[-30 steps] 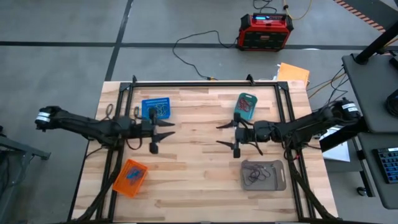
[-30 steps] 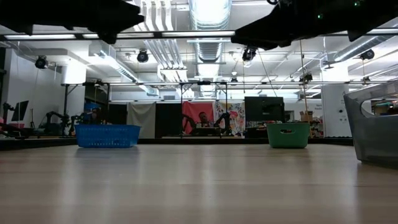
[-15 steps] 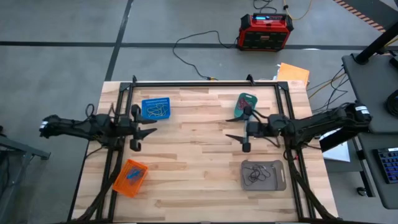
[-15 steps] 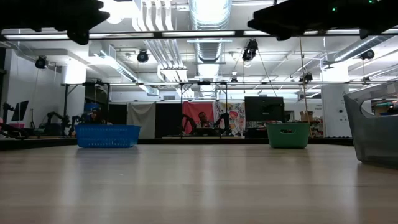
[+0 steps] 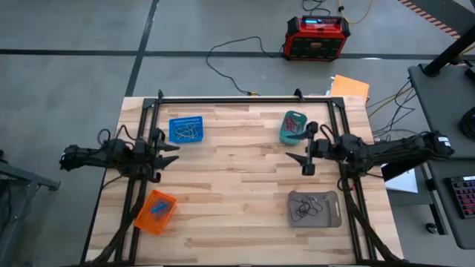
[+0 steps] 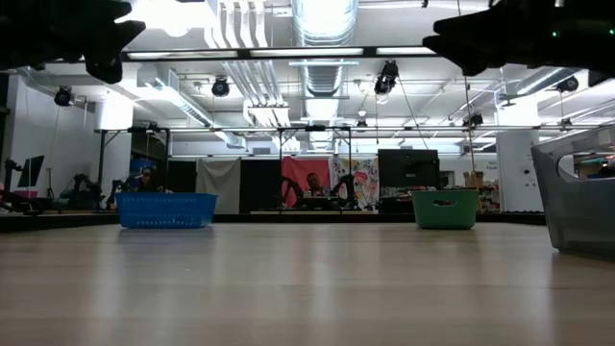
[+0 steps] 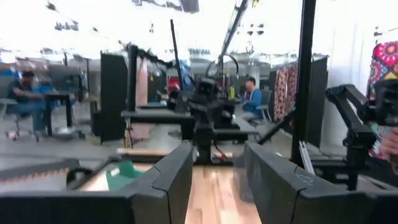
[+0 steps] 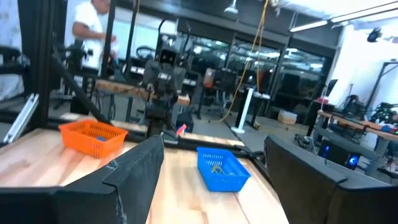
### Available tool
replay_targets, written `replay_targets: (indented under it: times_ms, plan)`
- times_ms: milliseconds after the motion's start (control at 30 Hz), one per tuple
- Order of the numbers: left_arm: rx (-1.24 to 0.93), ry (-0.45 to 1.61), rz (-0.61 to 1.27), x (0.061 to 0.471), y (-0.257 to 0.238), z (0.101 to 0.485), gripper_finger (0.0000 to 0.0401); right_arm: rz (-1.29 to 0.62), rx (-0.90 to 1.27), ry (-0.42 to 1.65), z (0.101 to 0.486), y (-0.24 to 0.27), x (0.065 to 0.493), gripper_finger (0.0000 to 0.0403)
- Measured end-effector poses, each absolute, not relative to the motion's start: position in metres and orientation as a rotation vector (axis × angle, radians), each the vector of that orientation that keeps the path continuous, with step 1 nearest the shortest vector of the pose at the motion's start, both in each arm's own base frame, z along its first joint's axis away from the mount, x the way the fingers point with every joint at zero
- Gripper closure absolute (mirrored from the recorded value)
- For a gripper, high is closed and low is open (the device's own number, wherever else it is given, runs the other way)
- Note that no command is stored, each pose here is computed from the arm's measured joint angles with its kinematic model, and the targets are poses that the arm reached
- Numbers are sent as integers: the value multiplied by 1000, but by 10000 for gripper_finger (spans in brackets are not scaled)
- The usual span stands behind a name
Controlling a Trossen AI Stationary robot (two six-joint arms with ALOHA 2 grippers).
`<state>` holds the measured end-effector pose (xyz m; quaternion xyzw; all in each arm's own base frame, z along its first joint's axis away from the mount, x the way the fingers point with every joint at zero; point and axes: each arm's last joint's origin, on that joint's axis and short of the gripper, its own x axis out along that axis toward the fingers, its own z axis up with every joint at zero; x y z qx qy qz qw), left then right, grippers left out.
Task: Sort rubber bands into baskets
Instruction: Return to Home Position
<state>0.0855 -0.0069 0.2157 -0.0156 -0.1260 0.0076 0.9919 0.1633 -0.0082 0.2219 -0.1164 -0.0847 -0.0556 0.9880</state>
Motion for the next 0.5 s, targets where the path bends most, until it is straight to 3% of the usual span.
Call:
replay_targets:
  times_ms: [500]
  plan:
    - [-58, -129, -14, 94, -9, 186, 271, -164, -206, -306, 215, -12, 130, 142]
